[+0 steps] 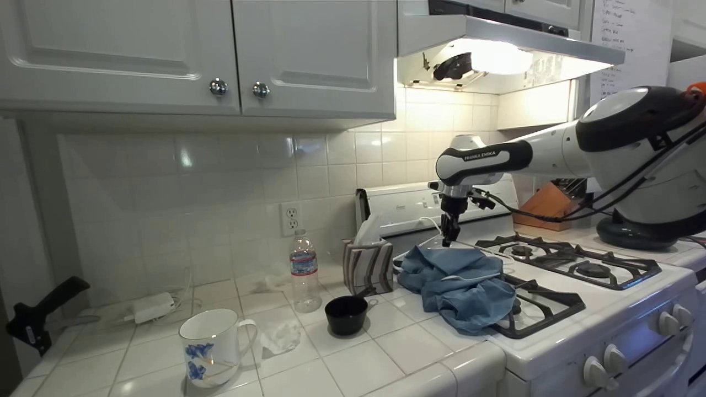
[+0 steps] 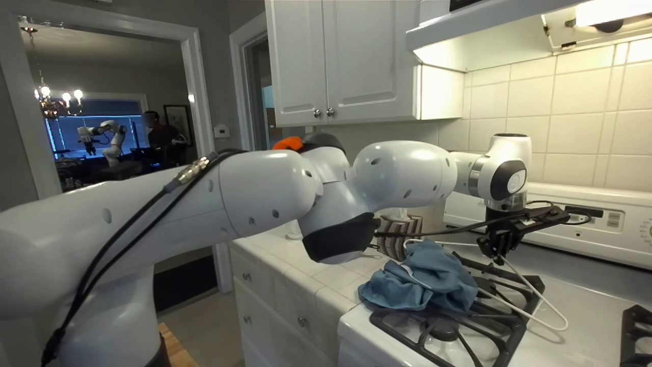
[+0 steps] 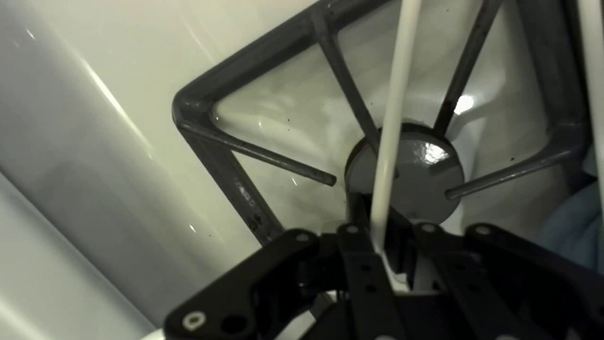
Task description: Put the hanger on the knob of the top right cabinet door
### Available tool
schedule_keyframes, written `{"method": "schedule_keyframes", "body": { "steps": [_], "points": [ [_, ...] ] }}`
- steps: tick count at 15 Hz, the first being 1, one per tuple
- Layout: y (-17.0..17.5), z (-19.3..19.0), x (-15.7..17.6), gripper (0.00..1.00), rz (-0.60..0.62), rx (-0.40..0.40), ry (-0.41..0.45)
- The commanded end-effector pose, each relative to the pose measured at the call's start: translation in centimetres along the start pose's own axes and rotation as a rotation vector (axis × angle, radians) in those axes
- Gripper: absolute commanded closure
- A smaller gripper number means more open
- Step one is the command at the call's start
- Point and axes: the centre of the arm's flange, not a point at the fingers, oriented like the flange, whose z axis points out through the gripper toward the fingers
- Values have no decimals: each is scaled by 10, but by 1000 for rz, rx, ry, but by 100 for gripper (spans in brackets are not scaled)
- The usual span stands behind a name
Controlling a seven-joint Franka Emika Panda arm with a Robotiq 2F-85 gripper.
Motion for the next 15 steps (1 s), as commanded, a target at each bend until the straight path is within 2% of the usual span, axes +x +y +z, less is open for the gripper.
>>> {"method": "schedule_keyframes", "body": {
  "steps": [1,7,11,13,15],
  "points": [
    [-17,-19,-9,98,170,-26,-49],
    [-37,-53,-23,98,478,-82,-104],
    [-54,-82,-13,98,688,-136,-152],
    [-57,-90,-2,98,774,-116,-189],
    [-67,-87,13,98,817,-51,-223]
  ]
}}
